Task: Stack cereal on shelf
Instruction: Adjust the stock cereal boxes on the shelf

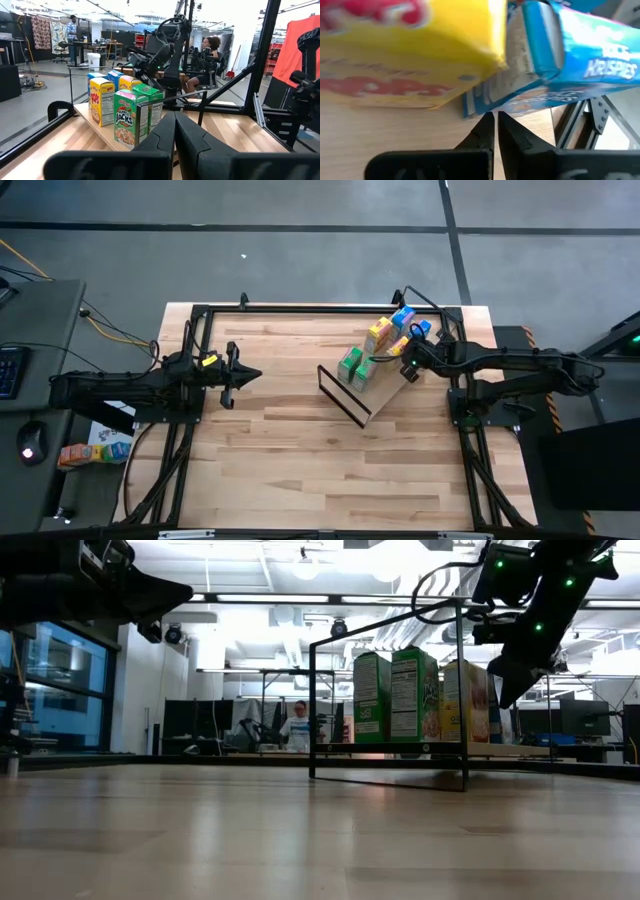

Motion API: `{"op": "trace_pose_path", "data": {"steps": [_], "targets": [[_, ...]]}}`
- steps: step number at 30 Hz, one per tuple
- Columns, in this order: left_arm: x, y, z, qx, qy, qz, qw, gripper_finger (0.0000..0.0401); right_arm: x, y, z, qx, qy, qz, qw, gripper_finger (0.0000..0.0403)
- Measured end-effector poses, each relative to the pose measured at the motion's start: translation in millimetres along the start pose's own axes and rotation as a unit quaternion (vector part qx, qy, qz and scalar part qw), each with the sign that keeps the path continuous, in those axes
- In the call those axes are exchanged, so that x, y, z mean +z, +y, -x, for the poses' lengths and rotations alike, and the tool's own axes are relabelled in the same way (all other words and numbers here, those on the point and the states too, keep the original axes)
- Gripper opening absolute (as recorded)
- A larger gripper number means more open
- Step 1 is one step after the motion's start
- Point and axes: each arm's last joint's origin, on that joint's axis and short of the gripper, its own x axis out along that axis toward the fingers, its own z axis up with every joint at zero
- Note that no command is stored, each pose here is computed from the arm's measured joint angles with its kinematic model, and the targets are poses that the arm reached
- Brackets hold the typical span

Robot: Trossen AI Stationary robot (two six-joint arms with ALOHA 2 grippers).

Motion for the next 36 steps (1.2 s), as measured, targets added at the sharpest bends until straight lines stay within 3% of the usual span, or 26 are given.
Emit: {"op": "trace_pose_path", "data": {"steps": [14,19,36], "targets": [[-0.2,0.0,0.0,0.0,0.001,0.0,1.0,0.0,9.7,-6.0,-5.4,0.006,-0.021,-0.009,1.0,0.0],[-0.4,0.0,0.0,0.0,0.002,0.0,1.0,0.0,2.9,-7.7,-5.5,0.001,0.011,0.006,1.0,0.0],[-0.7,0.1,0.0,0.0,0.004,0.0,1.0,0.0,2.3,-10.9,-4.5,0.012,0.015,-0.024,1.0,0.0]]}}
